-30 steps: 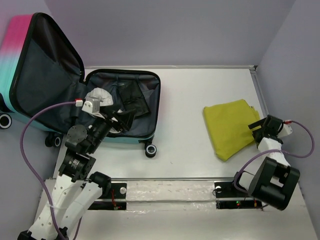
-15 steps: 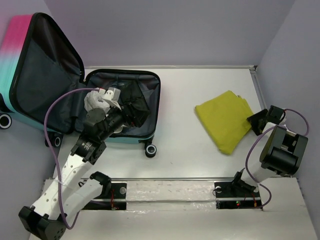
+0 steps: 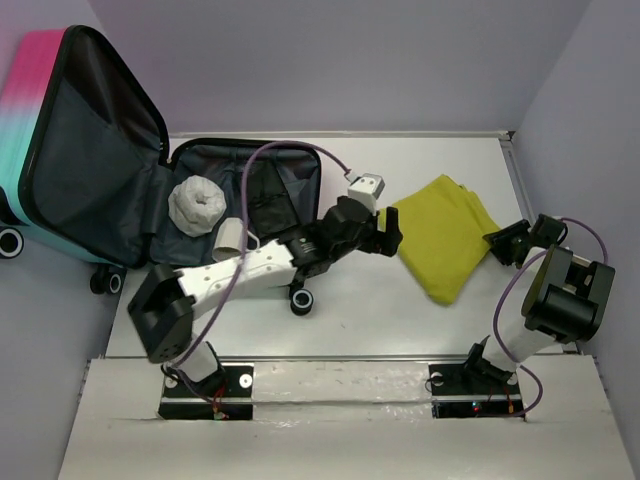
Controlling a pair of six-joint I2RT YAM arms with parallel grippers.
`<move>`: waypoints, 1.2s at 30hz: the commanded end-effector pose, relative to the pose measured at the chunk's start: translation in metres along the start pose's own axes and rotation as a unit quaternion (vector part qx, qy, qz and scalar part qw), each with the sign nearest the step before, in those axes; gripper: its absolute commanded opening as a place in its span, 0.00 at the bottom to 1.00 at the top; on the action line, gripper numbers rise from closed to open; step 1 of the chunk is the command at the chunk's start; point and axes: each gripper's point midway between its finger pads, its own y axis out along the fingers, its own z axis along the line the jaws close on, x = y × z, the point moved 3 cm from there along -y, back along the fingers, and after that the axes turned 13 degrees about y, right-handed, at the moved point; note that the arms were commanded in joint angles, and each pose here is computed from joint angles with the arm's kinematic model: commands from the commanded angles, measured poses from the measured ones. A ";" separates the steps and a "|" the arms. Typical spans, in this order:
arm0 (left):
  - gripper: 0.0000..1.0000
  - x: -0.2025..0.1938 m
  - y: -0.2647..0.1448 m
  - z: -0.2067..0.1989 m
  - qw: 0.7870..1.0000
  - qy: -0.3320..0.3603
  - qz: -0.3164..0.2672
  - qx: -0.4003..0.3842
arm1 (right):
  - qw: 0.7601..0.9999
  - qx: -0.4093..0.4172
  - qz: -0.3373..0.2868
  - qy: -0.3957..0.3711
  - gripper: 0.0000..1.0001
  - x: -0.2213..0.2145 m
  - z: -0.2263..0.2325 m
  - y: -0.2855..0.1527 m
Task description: Pack the luggage
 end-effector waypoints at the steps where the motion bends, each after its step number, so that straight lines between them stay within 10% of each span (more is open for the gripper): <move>1: 0.96 0.000 0.059 0.009 0.997 0.020 0.007 0.073 | 0.999 -0.002 0.040 0.012 0.35 -0.020 -0.010 0.003; 12: 0.99 -0.027 0.175 0.046 0.987 -0.012 0.071 0.142 | 0.998 0.015 0.052 0.011 0.14 -0.025 -0.008 0.003; 27: 0.98 -0.072 0.231 0.082 0.981 -0.055 0.113 0.151 | 0.999 0.023 0.041 0.004 0.13 -0.022 -0.005 -0.001; 32: 0.80 -0.093 0.244 0.075 0.981 -0.076 0.128 0.125 | 0.999 0.026 0.039 0.003 0.14 -0.023 -0.004 -0.003; 36: 0.46 -0.098 0.244 0.075 0.981 -0.089 0.120 0.122 | 0.998 0.034 0.043 -0.001 0.13 -0.026 0.000 -0.006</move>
